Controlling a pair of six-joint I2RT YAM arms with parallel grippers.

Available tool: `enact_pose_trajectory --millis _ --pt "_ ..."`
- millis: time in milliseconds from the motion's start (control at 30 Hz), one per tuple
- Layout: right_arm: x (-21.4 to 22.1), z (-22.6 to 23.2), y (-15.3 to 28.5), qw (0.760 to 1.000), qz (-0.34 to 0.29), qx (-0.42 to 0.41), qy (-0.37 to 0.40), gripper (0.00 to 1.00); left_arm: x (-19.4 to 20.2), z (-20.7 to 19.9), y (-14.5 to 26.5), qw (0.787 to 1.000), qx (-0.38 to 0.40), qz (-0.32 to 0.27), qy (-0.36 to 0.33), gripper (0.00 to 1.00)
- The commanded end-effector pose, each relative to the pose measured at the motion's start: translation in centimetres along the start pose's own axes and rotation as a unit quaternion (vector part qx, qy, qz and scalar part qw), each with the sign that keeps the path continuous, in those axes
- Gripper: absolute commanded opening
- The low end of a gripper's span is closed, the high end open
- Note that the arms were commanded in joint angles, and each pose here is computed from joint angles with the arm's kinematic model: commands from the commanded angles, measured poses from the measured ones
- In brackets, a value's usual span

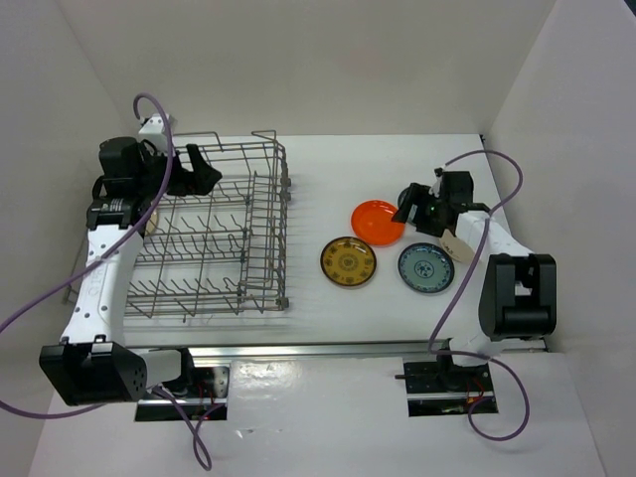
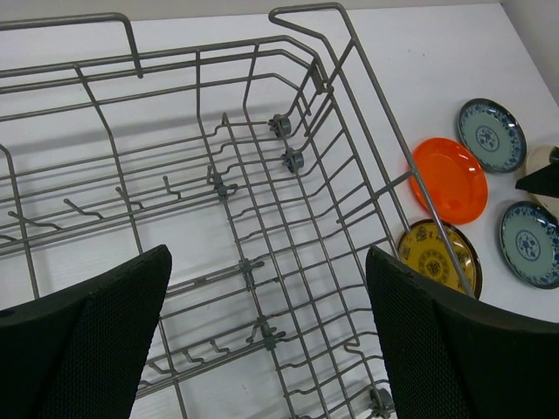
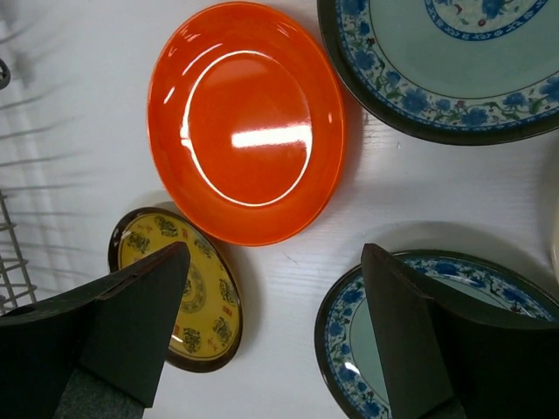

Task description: Load the plates into the dish rack

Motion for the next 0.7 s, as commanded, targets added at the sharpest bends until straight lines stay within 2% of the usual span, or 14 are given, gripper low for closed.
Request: enact_pose_trajectory --millis 0,333,467,667 --pt "-0.1 -0.6 -0.9 1.0 -0.017 0.01 -0.009 0.87 0.1 -0.5 0.1 1.0 0.014 0.003 0.002 0.97" --pt "1.8 -1.7 -4.6 0.999 0.016 0.003 -0.028 0.85 -0.6 -2.4 1.2 0.999 0.049 -0.005 -0.005 0.97" --pt "2.3 -2.1 -5.9 0.999 0.031 0.002 -0.033 0.8 -0.3 -2.8 1.8 0.999 0.054 -0.005 -0.006 0.98" --pt "2.9 -2.6 -8.2 0.998 0.049 -0.003 -0.048 0.6 0.0 -3.2 2.4 0.998 0.058 -0.004 -0.001 0.98"
Point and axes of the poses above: each gripper's point midway between its finger pads, its own y axis back along the fingers, its own z axis along the line the jaws close on, x = y × z, the point moved 3 cm from there along y, back along the fingers, and after that the axes turned 9 degrees about y, right-handed, at the moved point
